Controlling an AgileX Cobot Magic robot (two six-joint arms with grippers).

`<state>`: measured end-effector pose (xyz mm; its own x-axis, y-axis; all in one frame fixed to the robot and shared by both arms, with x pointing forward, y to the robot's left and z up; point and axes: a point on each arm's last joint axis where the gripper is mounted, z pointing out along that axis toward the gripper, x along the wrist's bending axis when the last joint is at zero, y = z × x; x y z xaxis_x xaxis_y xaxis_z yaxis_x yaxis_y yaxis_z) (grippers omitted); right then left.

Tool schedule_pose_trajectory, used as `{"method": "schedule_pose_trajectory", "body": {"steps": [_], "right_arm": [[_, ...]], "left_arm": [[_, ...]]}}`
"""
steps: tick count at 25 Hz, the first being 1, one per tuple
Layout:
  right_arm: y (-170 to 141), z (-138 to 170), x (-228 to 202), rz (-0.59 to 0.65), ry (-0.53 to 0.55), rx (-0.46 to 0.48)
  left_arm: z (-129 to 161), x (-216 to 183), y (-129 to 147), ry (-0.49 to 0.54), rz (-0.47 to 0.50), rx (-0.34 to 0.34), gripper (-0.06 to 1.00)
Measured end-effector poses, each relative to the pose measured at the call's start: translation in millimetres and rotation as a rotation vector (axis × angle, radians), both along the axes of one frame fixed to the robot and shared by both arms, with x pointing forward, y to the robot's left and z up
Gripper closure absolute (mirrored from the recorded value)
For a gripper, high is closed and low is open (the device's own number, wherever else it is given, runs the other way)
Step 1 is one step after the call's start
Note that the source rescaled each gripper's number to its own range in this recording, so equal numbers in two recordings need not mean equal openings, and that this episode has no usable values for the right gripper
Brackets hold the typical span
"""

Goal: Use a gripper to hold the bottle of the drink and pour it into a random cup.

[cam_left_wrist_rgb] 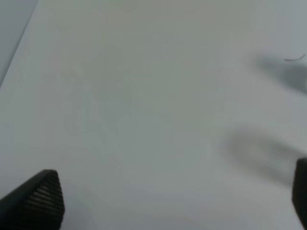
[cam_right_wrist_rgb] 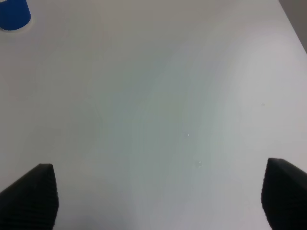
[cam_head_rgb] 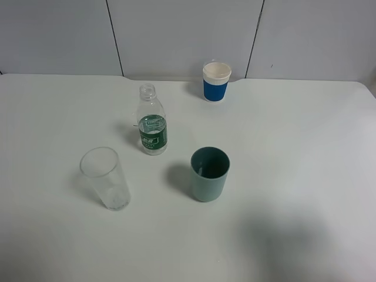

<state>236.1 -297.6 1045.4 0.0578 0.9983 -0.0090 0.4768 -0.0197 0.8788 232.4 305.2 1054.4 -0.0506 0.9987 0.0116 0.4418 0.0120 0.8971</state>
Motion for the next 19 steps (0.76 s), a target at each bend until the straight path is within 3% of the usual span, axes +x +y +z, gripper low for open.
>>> {"method": "schedule_pose_trajectory", "body": {"steps": [19], "right_arm": [[0.0,0.0,0.0,0.000,0.000,0.000]], "left_arm": [[0.0,0.0,0.0,0.000,0.000,0.000,0.03]]}}
